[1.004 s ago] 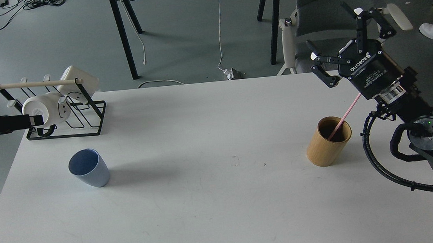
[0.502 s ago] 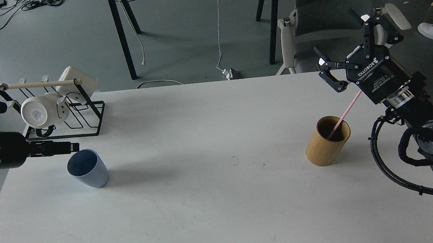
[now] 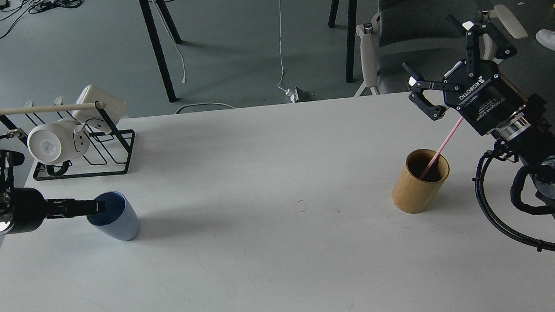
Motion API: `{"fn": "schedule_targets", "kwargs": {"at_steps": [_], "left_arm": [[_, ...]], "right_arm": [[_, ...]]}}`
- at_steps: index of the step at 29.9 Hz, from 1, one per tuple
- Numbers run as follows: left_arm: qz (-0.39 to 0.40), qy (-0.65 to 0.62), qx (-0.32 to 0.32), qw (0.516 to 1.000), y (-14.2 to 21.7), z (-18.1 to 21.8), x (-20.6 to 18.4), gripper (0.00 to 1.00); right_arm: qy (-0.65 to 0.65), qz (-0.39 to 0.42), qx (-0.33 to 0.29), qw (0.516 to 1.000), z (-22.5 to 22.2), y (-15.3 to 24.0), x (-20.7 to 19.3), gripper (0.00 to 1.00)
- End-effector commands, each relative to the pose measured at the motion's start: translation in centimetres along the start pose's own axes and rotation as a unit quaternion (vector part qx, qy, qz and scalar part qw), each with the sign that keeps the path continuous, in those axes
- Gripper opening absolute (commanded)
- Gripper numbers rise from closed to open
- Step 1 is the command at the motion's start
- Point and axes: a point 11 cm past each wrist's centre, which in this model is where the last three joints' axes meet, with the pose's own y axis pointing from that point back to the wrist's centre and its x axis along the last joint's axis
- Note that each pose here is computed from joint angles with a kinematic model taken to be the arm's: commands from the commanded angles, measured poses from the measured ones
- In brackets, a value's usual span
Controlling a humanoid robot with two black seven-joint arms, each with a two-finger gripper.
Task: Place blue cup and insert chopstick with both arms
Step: 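Lower the left gripper and reach to the side of the blue cup, then grasp the blue cup with the left gripper and lift it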
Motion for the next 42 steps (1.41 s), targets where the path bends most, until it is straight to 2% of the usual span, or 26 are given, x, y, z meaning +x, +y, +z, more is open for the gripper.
{"fn": "schedule_targets", "kwargs": {"at_steps": [1, 2, 5, 8, 13, 14, 18, 22, 24, 27, 35, 42], "left_arm": [[-0.002, -0.001, -0.007, 1.000, -0.6, 0.5, -0.1, 0.96], [-0.002, -0.001, -0.007, 1.000, -0.6, 0.5, -0.1, 0.95], [-0.002, -0.001, -0.009, 1.000, -0.7, 0.7, -0.1, 0.83], [-0.005, -0.002, -0.011, 1.000, -0.7, 0.8, -0.3, 0.81], [-0.010, 0.001, -0.010, 1.000, -0.8, 0.6, -0.8, 0.67], [-0.010, 0.001, -0.009, 1.000, -0.7, 0.5, -0.8, 0.63], [-0.001, -0.002, -0.010, 1.000, -0.7, 0.5, -0.7, 0.33], [0.027, -0.014, -0.012, 0.999, -0.8, 0.6, -0.1, 0.22], [0.026, -0.015, -0.012, 0.999, -0.8, 0.6, -0.2, 0.11], [0.025, -0.015, -0.014, 0.999, -0.7, 0.7, -0.3, 0.06], [0.033, -0.024, -0.040, 0.998, 1.0, 1.9, -0.3, 0.03], [0.068, -0.047, -0.107, 0.991, 2.4, 6.5, 2.3, 0.03]], "right_arm": [[-0.003, 0.004, -0.002, 1.000, 0.3, 0.4, 0.2, 0.95], [-0.004, 0.005, -0.003, 1.000, 0.4, 0.5, 0.2, 0.95], [-0.005, 0.009, -0.004, 1.000, 0.5, 0.7, 0.4, 0.95], [-0.006, 0.011, -0.006, 1.000, 0.7, 0.9, 0.5, 0.95], [-0.006, 0.013, -0.007, 1.000, 0.8, 1.1, 0.6, 0.95], [-0.008, 0.013, -0.007, 1.000, 0.9, 1.1, 0.6, 0.95], [-0.007, 0.013, -0.006, 1.000, 0.8, 1.0, 0.6, 0.95], [-0.008, 0.011, -0.006, 1.000, 0.8, 1.0, 0.4, 0.95], [-0.008, 0.011, -0.006, 1.000, 0.8, 1.0, 0.5, 0.95], [-0.009, 0.011, -0.008, 1.000, 0.9, 1.1, 0.4, 0.95], [-0.007, 0.013, -0.009, 1.000, 0.8, 1.2, 0.5, 0.95], [-0.003, 0.015, -0.005, 1.000, 0.5, 1.2, 0.8, 0.95]]}}
